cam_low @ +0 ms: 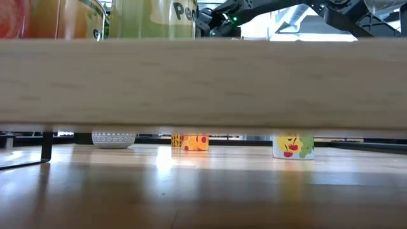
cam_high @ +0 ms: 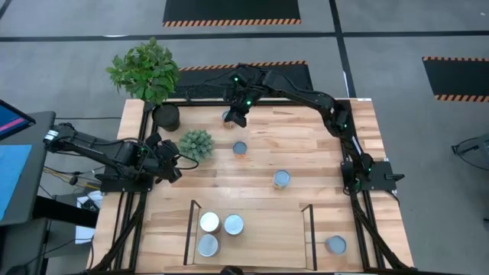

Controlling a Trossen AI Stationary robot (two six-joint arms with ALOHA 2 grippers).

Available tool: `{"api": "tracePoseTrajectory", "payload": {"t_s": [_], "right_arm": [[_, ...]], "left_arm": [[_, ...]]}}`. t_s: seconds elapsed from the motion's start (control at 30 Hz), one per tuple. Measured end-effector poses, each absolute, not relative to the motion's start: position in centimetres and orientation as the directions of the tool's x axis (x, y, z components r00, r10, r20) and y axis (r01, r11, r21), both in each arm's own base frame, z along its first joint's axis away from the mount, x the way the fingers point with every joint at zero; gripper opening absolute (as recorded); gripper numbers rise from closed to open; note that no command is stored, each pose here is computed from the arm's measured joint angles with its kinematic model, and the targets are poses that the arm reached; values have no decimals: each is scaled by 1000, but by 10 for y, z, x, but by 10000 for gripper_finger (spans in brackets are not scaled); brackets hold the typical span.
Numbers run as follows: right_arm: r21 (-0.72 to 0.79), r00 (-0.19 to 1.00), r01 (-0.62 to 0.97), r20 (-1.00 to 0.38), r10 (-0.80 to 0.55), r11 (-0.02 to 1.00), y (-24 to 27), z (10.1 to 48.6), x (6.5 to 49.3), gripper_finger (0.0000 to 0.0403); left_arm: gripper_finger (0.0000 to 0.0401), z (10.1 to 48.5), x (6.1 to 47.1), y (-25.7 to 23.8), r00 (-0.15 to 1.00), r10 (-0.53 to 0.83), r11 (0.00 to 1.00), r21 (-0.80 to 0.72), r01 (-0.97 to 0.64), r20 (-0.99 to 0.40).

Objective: Pick and place cans onto a shelf
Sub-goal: Move the can of black beans to the center

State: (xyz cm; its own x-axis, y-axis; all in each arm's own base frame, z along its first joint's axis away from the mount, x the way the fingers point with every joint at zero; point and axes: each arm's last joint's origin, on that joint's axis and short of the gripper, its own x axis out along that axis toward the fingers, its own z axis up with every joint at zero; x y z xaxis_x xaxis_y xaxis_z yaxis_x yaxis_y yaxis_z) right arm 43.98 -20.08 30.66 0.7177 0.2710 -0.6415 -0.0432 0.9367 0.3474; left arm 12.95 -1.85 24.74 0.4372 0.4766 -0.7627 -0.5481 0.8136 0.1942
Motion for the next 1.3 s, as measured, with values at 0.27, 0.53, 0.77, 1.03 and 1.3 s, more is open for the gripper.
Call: {"api": "tracePoseTrajectory", "payload": {"t_s": [0.27, 0.53, 0.77, 1.03, 1.3], "right_arm": [[369, 742, 33, -632, 225, 929, -224, 312, 429, 38], [537, 733, -44, -556, 393, 842, -212, 341, 416, 38], [465, 646, -83, -649, 403, 881, -152, 411, 350, 38], [219, 660, 34, -737, 143, 975, -74, 480, 278, 38], [27, 736, 160, -670, -101, 987, -19, 518, 218, 38]], "left_arm": [[80, 247, 129, -19, 437, 477, 817, 200, -542, -763], [80, 255, 140, -18, 521, 570, 796, 269, -542, -635], [80, 300, 180, -10, 779, 565, 817, 312, -484, -271], [58, 367, 189, 62, 792, 589, 804, 220, -552, -164], [19, 392, 244, 162, 678, 521, 837, 157, -524, -518]]}}
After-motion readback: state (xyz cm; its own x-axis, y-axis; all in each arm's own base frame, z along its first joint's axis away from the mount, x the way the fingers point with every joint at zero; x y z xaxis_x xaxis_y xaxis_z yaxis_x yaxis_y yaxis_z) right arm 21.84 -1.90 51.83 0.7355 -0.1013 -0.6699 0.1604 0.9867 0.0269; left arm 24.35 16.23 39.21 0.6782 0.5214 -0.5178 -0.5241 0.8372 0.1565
